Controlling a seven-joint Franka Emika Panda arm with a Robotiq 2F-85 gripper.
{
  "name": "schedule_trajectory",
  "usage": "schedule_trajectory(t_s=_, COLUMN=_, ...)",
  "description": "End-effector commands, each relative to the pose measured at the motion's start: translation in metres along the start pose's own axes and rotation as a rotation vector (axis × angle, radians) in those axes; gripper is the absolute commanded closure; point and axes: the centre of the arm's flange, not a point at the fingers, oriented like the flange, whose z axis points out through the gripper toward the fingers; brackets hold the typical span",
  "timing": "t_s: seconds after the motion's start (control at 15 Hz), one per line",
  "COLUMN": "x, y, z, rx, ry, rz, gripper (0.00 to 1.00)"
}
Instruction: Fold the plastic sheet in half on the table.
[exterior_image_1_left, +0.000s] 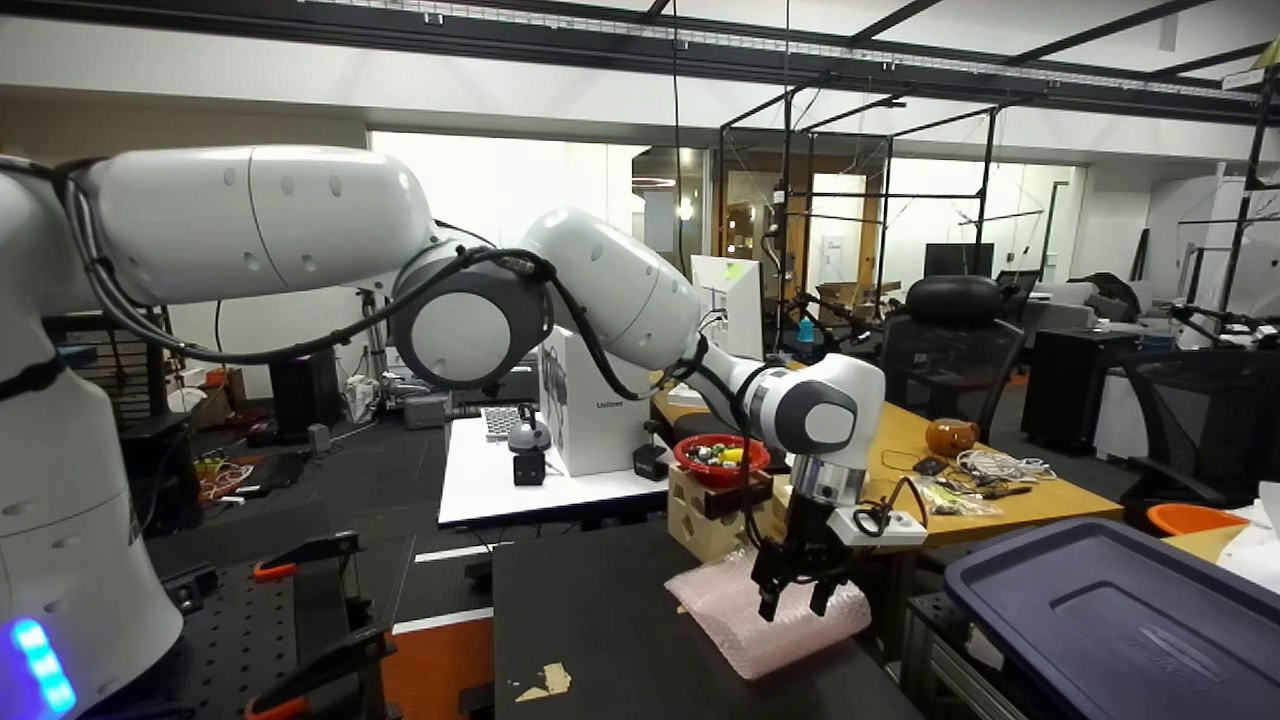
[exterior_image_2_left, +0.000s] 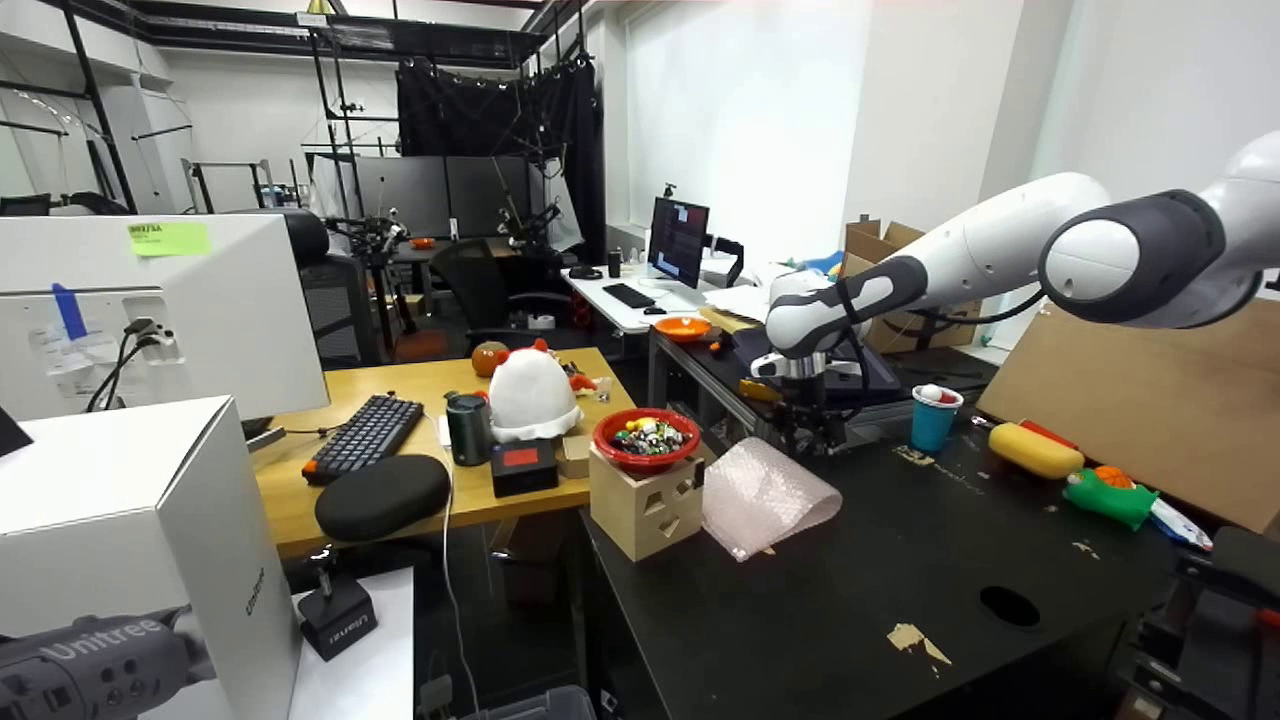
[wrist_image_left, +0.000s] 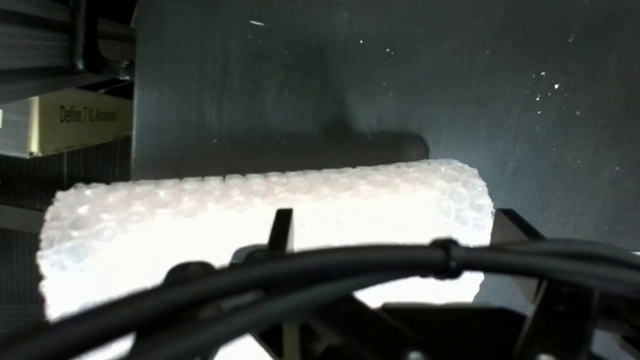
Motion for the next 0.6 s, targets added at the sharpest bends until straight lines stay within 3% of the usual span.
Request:
schedule_trajectory(t_s=0.0, x=0.002, y=-0.019, z=-0.031, rx=-0.026, ry=0.051, rz=0.022, gripper=0.0)
schedule_trajectory(t_s=0.27, x=0.013, y=-0.009, z=-0.028, rx=-0.027, ry=0.115, rz=0.073, gripper=0.0)
schedule_trajectory(t_s=0.53, x=0.024, y=0.0, z=-0.009, rx=-0.048, ry=0.121, rz=0.13, gripper=0.0)
